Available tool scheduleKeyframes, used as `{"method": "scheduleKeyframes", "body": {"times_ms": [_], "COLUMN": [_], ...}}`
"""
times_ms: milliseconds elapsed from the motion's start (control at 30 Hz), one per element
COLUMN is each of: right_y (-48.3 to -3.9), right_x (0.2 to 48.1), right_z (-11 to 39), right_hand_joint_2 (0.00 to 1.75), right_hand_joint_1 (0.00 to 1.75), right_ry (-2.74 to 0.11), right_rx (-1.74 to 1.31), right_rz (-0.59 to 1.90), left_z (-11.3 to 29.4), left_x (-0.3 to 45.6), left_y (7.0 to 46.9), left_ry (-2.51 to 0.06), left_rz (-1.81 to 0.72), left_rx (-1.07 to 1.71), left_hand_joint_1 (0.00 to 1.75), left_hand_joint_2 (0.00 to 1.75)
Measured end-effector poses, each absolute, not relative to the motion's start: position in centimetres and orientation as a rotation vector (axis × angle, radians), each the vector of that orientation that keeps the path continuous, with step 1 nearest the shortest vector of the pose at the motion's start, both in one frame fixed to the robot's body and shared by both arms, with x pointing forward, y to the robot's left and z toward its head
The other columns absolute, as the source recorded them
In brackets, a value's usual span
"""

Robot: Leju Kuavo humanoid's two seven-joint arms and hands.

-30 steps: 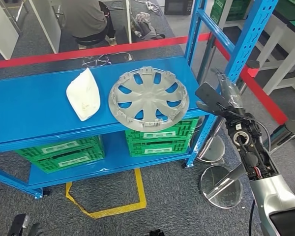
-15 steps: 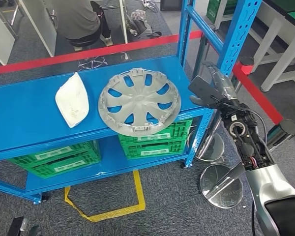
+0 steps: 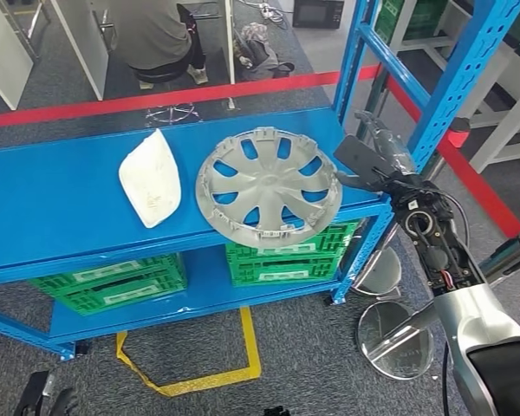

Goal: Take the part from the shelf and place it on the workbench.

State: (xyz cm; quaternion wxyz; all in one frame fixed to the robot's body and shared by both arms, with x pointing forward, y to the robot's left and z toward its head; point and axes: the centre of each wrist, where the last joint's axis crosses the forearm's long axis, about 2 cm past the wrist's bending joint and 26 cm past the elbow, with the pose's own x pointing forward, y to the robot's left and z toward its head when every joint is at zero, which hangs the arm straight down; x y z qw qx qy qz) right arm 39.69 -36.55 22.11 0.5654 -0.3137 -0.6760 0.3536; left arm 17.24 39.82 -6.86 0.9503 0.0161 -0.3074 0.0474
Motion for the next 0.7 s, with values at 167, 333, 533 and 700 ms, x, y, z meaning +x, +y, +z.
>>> {"method": "scheduleKeyframes", "body": {"times_ms": [167, 333, 533, 700], "right_y": [-36.48, -36.36, -36.3, -36.29], "right_x": [39.92, 39.96, 39.99, 40.11], "right_z": [22.01, 21.75, 21.55, 21.54], "right_hand_joint_2": [1.75, 1.75, 1.75, 1.75], "right_hand_joint_1": [0.0, 0.0, 0.0, 0.0], "right_ry": [-1.582, -1.57, -1.565, -1.567], "right_rx": [-0.724, -0.715, -0.699, -0.699], "right_rz": [0.836, 0.847, 0.84, 0.842], "left_z": [-6.83, -6.79, -6.77, -6.78], "left_x": [17.37, 17.43, 17.5, 17.49], "left_y": [39.74, 39.81, 39.77, 39.74], "left_ry": [-0.624, -0.622, -0.622, -0.622], "left_rz": [0.088, 0.084, 0.083, 0.084], "left_rx": [0.034, 0.04, 0.043, 0.043], "left_hand_joint_1": [0.0, 0.0, 0.0, 0.0], "left_hand_joint_2": [0.0, 0.0, 0.0, 0.0]}}
